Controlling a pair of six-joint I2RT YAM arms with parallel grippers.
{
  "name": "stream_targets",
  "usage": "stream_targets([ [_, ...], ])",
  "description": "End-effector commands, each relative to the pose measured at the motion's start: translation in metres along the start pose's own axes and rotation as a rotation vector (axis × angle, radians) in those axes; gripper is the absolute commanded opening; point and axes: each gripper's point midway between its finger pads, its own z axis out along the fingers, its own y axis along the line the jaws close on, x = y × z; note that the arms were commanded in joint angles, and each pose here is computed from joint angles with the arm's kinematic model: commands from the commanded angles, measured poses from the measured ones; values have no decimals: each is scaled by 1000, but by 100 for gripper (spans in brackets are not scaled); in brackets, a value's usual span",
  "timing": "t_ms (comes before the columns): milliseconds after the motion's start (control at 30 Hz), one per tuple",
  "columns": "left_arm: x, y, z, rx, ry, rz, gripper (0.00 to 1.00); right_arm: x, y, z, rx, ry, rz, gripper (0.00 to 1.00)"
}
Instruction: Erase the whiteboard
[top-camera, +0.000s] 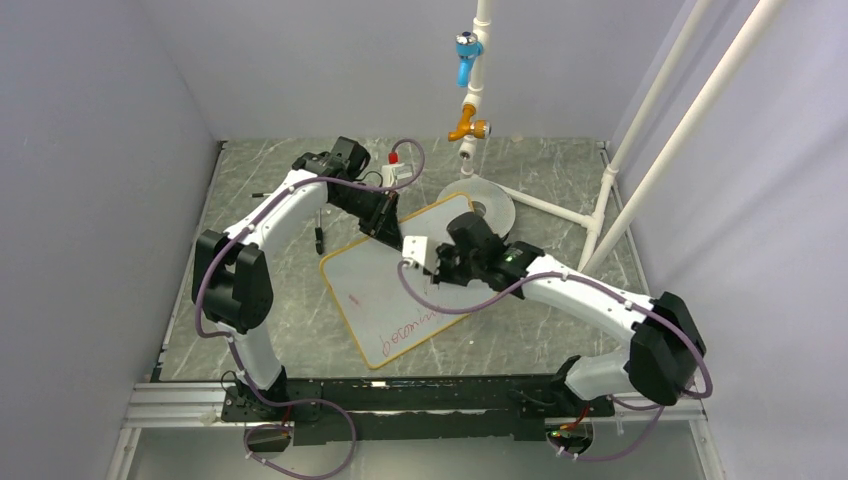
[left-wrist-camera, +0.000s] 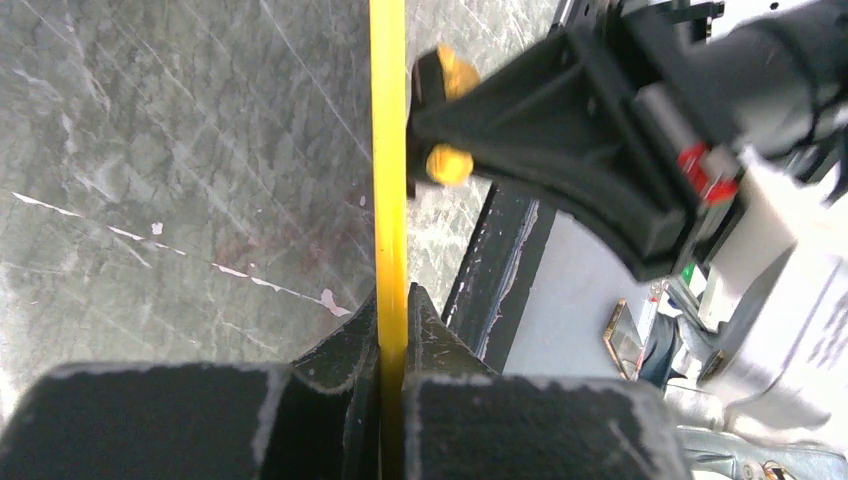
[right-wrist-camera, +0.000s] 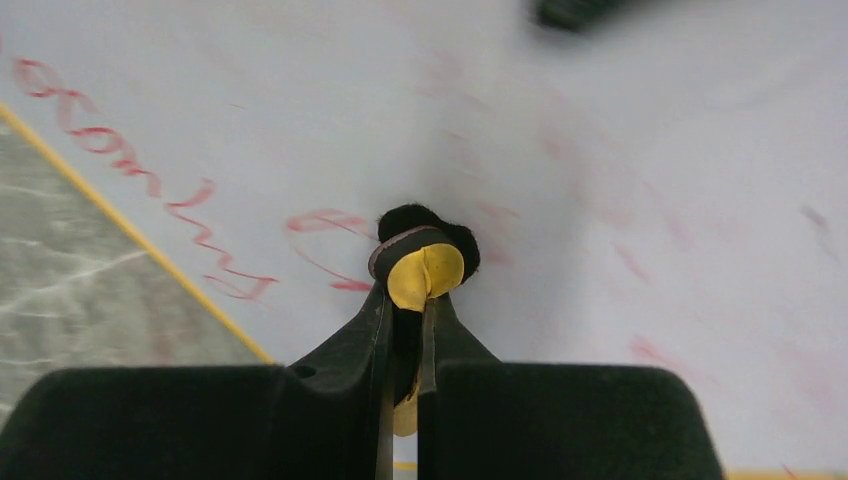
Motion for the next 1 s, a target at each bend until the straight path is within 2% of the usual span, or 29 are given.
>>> stream_targets([
  [0, -4, -42, -11, 106, -34, 55, 0, 0, -45, -18, 167, -25, 39, 0],
  [100, -4, -41, -10, 107, -32, 51, 0, -7, -12, -7, 35, -54, 2, 0],
  [200, -3, -40, -10, 101, -30, 49, 0, -18, 38, 5, -114, -61, -110, 0],
  [300, -2, -39, -9, 96, -27, 50, 0, -19, 63, 14, -187, -43, -169, 0],
  [400, -1, -39, -9, 95, -25, 50, 0, -18, 50, 14, -137, -31, -146, 0],
  [600, -2, -41, -9, 102, -29, 53, 0, -7, -29, -13, 128, -43, 26, 0],
  [700, -2, -40, -9, 104, -28, 51, 0, -1, -50, -22, 208, -41, 75, 0],
  [833, -1, -39, -7, 106, -23, 44, 0, 2, -42, -19, 170, -34, 59, 0],
  [967, -1, -38, -7, 104, -23, 46, 0, -1, 11, -7, -24, -43, -59, 0],
])
